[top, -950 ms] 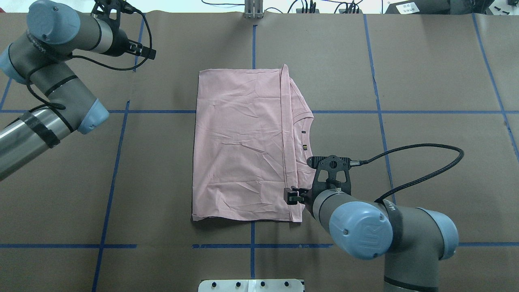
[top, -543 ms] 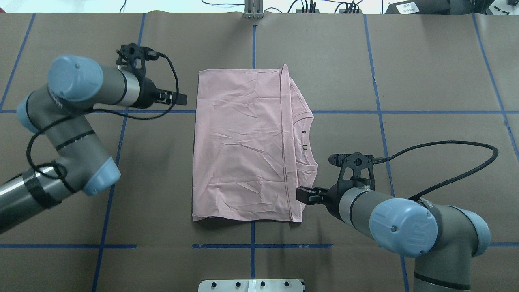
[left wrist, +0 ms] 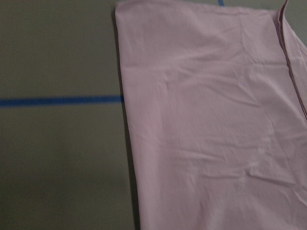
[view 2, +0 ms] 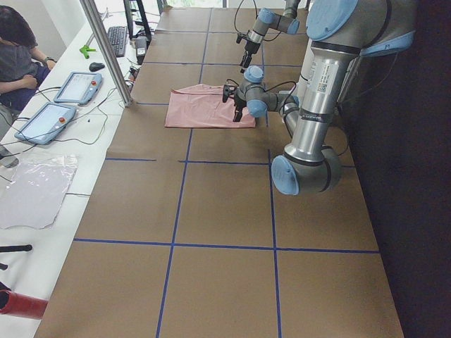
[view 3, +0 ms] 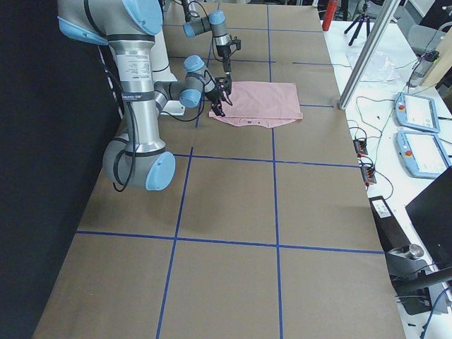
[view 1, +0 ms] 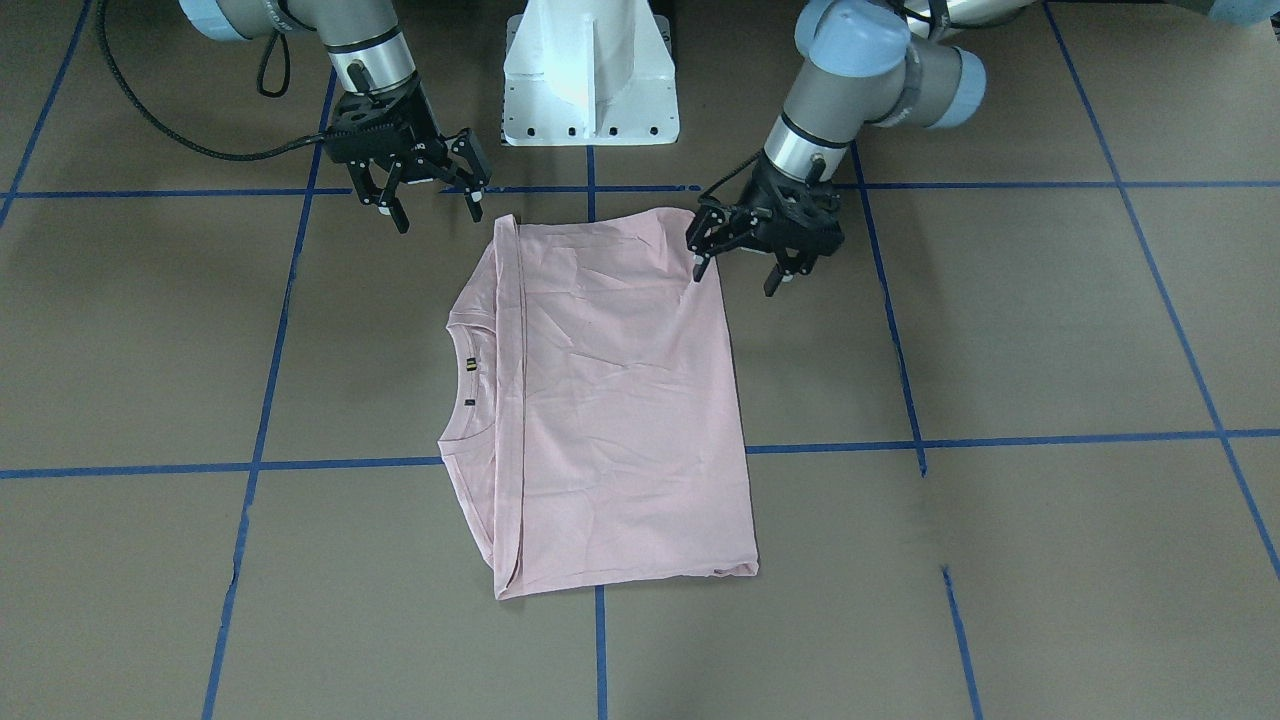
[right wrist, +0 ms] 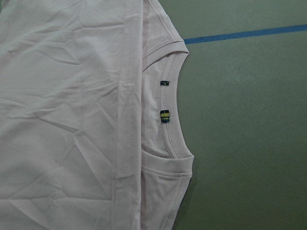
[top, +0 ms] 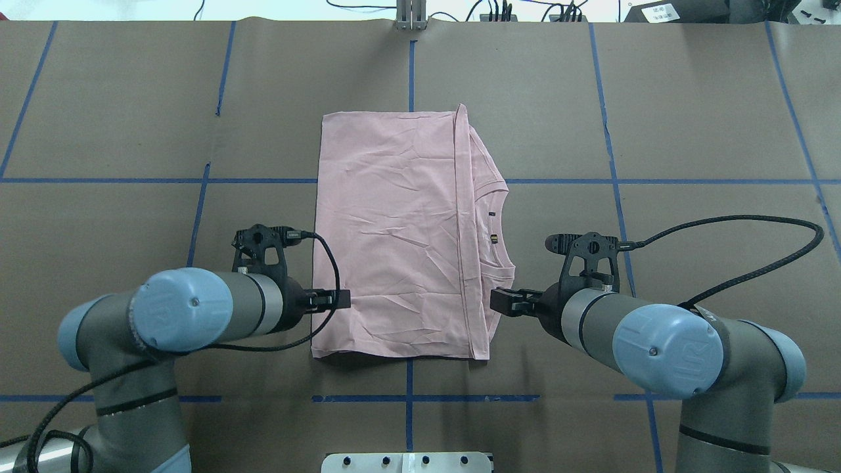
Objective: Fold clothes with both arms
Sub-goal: 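Bring the left gripper to the shirt's near edge beside the right gripper, then lower both grippers and pinch the shirt's near edge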
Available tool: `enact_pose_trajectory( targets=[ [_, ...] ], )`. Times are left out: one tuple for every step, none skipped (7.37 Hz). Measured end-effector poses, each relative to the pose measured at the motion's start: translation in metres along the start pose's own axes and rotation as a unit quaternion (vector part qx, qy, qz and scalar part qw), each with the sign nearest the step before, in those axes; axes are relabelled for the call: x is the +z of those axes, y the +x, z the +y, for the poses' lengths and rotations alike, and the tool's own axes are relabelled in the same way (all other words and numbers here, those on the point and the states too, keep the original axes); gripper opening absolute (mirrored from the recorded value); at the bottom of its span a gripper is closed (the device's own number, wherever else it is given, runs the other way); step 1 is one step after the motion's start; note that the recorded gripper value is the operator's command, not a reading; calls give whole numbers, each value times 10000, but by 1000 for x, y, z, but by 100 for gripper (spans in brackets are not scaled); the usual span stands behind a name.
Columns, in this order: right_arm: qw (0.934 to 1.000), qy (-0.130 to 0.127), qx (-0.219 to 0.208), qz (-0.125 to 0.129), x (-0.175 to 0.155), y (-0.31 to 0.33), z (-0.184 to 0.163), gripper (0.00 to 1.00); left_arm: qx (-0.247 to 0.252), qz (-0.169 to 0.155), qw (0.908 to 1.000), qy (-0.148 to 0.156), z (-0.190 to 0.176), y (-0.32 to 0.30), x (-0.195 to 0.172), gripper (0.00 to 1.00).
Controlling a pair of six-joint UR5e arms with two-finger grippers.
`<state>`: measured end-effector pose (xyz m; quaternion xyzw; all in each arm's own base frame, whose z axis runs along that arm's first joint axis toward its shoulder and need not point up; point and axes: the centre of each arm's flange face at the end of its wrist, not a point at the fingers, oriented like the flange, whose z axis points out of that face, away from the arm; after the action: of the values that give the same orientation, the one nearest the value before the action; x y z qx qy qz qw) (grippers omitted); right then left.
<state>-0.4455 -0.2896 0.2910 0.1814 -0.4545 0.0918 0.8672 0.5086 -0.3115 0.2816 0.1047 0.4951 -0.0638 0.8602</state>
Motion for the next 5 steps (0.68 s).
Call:
enact_pose_trajectory(
  targets=[
    [10000, 2, 1, 5, 0, 0, 0, 100, -72, -100, 9999, -117, 24, 2, 8, 84],
    [10000, 4, 4, 6, 0, 0, 0, 100, -88, -185, 9996, -184, 35, 2, 14, 82],
    [10000, 5, 6, 2, 0, 0, -1, 100, -92, -249, 9994, -217, 41, 1, 18, 77],
    [10000, 6, 7, 0, 0, 0, -1, 100, -92, -297, 9992, -238, 43, -1, 22, 70],
    [10000, 6, 7, 2, 0, 0, -1, 100, -87, -323, 9991, -256, 46, -1, 24, 54]
  ],
)
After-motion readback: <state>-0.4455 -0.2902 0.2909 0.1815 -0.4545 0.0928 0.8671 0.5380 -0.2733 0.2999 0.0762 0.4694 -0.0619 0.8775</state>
